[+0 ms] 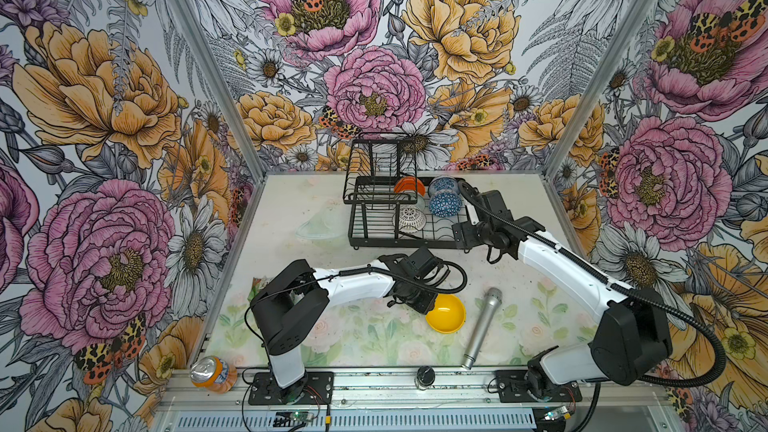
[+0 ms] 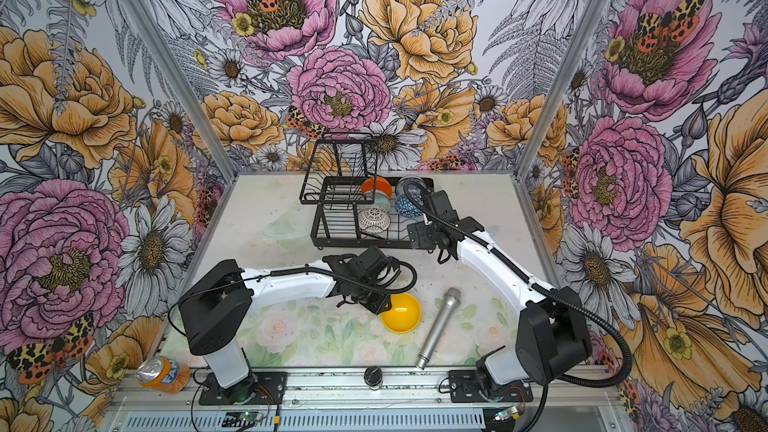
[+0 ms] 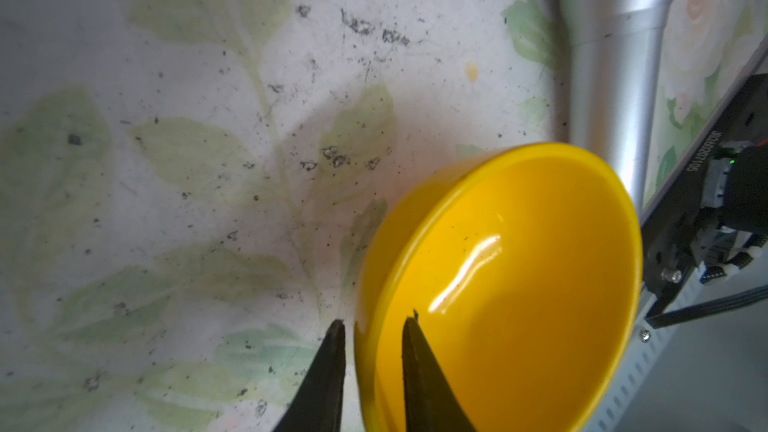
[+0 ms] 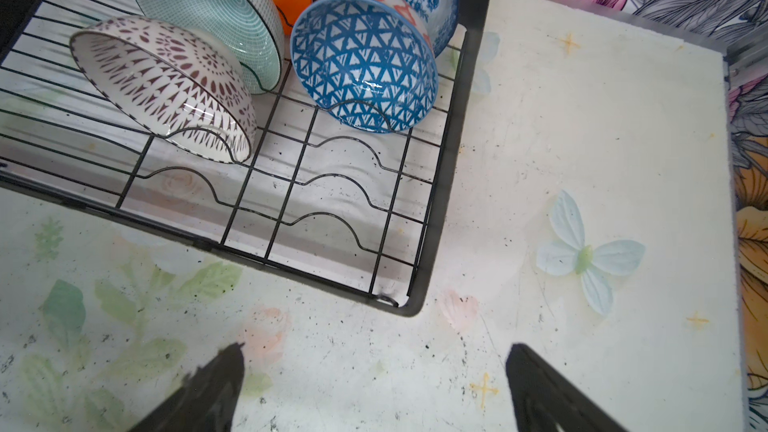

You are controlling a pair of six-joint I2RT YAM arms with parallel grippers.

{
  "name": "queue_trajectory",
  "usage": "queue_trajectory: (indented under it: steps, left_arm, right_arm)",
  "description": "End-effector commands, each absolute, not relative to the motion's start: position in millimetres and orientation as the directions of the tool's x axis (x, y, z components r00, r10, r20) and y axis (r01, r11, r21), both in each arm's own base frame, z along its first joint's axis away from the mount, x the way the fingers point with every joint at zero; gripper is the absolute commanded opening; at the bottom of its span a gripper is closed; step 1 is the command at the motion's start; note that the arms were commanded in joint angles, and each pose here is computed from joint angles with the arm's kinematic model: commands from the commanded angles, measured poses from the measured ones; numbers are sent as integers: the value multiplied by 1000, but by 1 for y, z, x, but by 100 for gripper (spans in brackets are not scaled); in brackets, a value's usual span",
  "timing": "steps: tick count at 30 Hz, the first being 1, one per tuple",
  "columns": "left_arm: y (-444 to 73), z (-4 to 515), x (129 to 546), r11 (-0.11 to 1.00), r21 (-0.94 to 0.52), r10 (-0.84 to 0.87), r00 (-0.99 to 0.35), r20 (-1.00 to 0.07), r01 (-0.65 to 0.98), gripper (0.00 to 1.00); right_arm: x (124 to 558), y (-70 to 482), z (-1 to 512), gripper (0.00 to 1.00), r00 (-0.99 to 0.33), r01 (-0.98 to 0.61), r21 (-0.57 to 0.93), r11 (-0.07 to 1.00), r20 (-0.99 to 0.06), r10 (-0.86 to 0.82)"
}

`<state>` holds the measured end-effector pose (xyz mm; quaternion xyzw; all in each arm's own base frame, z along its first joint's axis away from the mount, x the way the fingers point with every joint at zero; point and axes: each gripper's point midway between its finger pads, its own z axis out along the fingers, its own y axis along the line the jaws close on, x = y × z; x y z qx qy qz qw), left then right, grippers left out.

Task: Load the bowls into the dish rack
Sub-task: 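Close the left gripper on the yellow bowl rim, then lift the yellow bowl toward the rack while the right gripper reaches toward it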

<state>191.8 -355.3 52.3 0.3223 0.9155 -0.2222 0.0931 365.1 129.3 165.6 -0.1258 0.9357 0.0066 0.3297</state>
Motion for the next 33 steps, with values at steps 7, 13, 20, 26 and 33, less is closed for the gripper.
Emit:
queue_trajectory:
  steps: [7,13,20,26,33]
  left_arm:
    - [-362,61,194,676,-354,547,-762,-346,646,8]
    - [-356,66,197,676,-350,542,-760,-359,648,1]
    - [-347,71,204,692,-332,524,-762,-380,642,0]
    - [-336,80,217,721,-293,494,-762,-418,628,0]
    - [-313,108,257,802,-240,361,-763,-536,547,0]
  right_arm:
    - [366,129,170,99,-740,-239,-56,969,-636,-219]
    - [366,129,172,99,-737,-243,-54,969,-638,-221]
    - [366,128,174,99,-734,-241,-51,969,-644,-217]
    - [365,130,177,99,-729,-246,-44,968,-650,-215]
    - [361,137,186,100,-722,-265,9,964,-665,-192]
